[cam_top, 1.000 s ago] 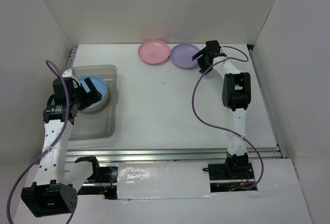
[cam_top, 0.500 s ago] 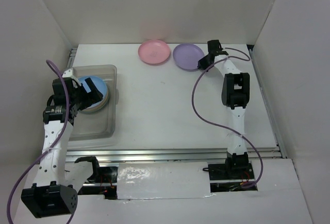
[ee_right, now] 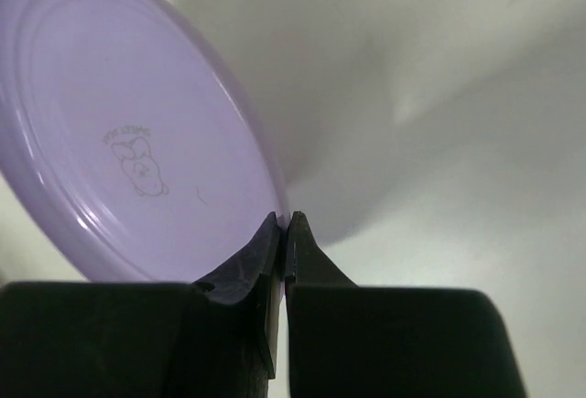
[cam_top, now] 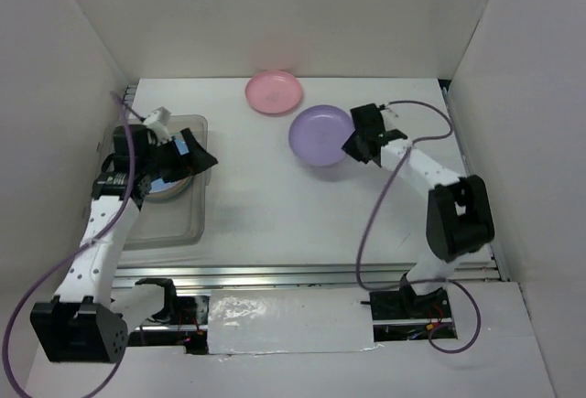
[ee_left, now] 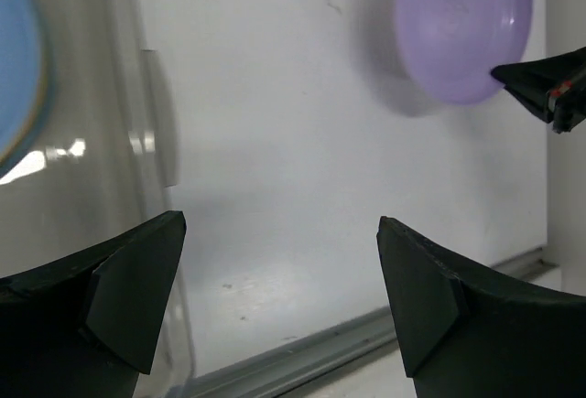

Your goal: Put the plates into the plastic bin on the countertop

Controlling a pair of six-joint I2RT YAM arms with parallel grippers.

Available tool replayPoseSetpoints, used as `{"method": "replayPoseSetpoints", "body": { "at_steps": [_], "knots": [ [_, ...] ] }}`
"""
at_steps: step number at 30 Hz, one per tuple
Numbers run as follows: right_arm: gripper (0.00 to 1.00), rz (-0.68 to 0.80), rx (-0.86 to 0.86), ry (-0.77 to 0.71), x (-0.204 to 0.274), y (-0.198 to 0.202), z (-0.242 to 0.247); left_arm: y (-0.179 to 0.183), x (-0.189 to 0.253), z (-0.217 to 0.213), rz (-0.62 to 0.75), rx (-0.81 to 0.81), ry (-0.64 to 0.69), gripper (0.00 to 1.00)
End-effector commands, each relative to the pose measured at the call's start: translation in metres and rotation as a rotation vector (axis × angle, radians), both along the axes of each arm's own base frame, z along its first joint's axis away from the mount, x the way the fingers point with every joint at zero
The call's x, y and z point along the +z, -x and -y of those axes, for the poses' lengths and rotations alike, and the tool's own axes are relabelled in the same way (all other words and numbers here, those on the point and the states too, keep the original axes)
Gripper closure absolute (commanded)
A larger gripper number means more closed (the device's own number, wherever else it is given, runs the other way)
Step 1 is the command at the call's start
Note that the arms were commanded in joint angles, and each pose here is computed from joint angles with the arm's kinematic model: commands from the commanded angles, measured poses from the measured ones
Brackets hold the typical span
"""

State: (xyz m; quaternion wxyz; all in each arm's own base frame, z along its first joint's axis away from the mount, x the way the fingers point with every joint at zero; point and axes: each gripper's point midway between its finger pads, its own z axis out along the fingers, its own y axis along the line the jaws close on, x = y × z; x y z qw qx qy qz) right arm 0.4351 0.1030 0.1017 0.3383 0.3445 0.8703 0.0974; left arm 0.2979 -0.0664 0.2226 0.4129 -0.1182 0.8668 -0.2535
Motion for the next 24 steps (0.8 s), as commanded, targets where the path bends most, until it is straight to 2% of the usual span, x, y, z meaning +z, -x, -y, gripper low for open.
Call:
{"method": "replayPoseSetpoints", "body": {
  "at_steps": [1,5,10,13,18,21,22,24],
  "knots": [
    [1.00,0.134,0.133,0.084,0.044,0.041,-0.037,-0.017,0.034,0.055,0.083,-0.176,0.100,0.01],
    [1.00,0.232,0.284,-0.027,0.069,0.077,-0.083,-0.036,0.019,0.082,-0.003,-0.194,0.025,0.01],
    [1.00,0.336,0.395,-0.151,0.102,0.111,-0.113,-0.051,-0.018,0.080,-0.108,-0.126,-0.028,0.05],
    [1.00,0.326,0.446,-0.161,0.107,0.122,-0.127,-0.056,-0.018,0.082,-0.087,-0.109,-0.005,0.09],
    [1.00,0.314,0.459,-0.157,0.108,0.126,-0.139,-0.057,-0.007,0.095,-0.071,-0.138,0.045,0.10],
    [1.00,0.315,0.432,-0.153,0.109,0.124,-0.138,-0.055,0.000,0.102,-0.059,-0.147,0.050,0.08],
    [1.00,0.312,0.420,-0.147,0.108,0.122,-0.137,-0.055,0.002,0.100,-0.049,-0.135,0.040,0.03],
    [1.00,0.305,0.403,-0.148,0.109,0.120,-0.135,-0.052,0.003,0.100,-0.048,-0.133,0.031,0.02]
  ]
}}
